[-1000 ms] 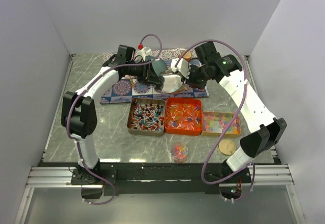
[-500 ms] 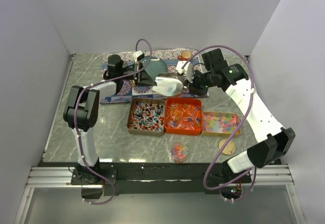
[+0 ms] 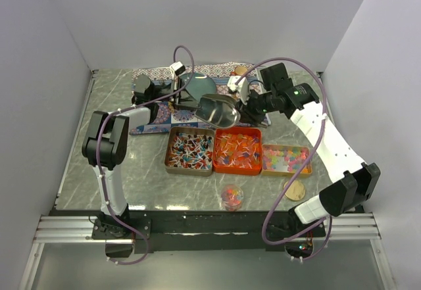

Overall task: Pack the candies
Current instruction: Adjust the spatula.

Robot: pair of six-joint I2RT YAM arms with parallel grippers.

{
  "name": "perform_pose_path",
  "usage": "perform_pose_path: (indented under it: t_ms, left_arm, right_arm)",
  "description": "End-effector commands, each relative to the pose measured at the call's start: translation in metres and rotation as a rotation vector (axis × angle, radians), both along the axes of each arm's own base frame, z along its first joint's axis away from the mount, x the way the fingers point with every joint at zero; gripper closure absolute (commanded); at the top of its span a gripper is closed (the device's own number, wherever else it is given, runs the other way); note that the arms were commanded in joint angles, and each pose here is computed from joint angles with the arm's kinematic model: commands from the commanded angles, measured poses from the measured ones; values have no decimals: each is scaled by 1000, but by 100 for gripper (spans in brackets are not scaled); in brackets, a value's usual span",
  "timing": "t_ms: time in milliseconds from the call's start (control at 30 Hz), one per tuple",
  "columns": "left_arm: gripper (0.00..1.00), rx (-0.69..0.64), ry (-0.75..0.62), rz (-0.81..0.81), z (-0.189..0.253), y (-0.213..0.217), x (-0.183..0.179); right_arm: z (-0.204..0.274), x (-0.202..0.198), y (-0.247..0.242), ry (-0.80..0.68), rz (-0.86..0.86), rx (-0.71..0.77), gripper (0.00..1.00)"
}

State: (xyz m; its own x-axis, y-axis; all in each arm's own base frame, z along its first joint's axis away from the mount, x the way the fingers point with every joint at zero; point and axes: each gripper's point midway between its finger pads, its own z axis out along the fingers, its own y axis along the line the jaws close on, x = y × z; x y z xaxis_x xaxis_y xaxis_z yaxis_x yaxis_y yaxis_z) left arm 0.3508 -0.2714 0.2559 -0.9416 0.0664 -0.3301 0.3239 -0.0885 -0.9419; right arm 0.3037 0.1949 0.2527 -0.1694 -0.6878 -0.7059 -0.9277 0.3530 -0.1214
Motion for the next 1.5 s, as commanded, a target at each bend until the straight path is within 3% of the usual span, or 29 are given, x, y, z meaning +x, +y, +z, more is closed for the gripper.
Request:
perform_pose_path:
  t_ms: [0, 267, 433, 533, 667, 700, 733, 767, 800, 833, 900, 933, 1000, 1067, 1200, 1467]
  left_arm:
    - [99, -19, -39, 4, 12, 6, -3]
    - [99, -17, -30, 12, 12, 9, 1]
    - [99, -10, -19, 9, 11, 9, 0]
    - [99, -5, -7, 7, 8, 9, 0]
    - [99, 11, 6, 15, -2, 9, 5]
    - [99, 36, 85, 21, -10, 9, 10]
    - [87, 47, 103, 32, -11, 9, 15]
    - [77, 51, 34, 68, -15, 10, 24]
    - [71, 59, 17, 103, -13, 15, 34]
    - [63, 90, 91, 131, -19, 20, 39]
    - [52, 118, 3, 218, -14, 34, 60]
    - [50, 154, 56, 241, -20, 40, 63]
    - [45, 206, -59, 326, -14, 56, 79]
    - [43, 267, -77, 360, -20, 68, 81]
    - [41, 358, -103, 461, -26, 89, 84]
    - [41, 448, -31, 481, -66, 98, 59]
  right_arm:
    - [-1, 8, 7, -23, 8, 30, 63]
    - [-26, 6, 2, 0, 18, -9, 61]
    - [-14, 17, 10, -24, 7, 28, 61]
    - [1, 19, 17, -37, 33, 60, 71]
    - [16, 22, 19, -67, 42, 73, 100]
    - [23, 23, 20, -80, 44, 82, 100]
    - [23, 20, 17, -80, 61, 61, 100]
    - [28, 20, 15, -98, 68, 44, 100]
    - [29, 21, 11, -104, 66, 26, 100]
    - [24, 18, 5, -97, 78, -12, 100]
    - [20, 19, -11, -102, 67, -83, 100]
    - [13, 14, -20, -88, 88, -131, 100]
    - [2, 12, -40, -93, 134, -242, 100]
    - [-20, -4, -63, -9, 184, -358, 100]
    - [-41, -12, -103, 13, 273, -607, 100]
    - [-47, -2, -127, 48, 336, -852, 100]
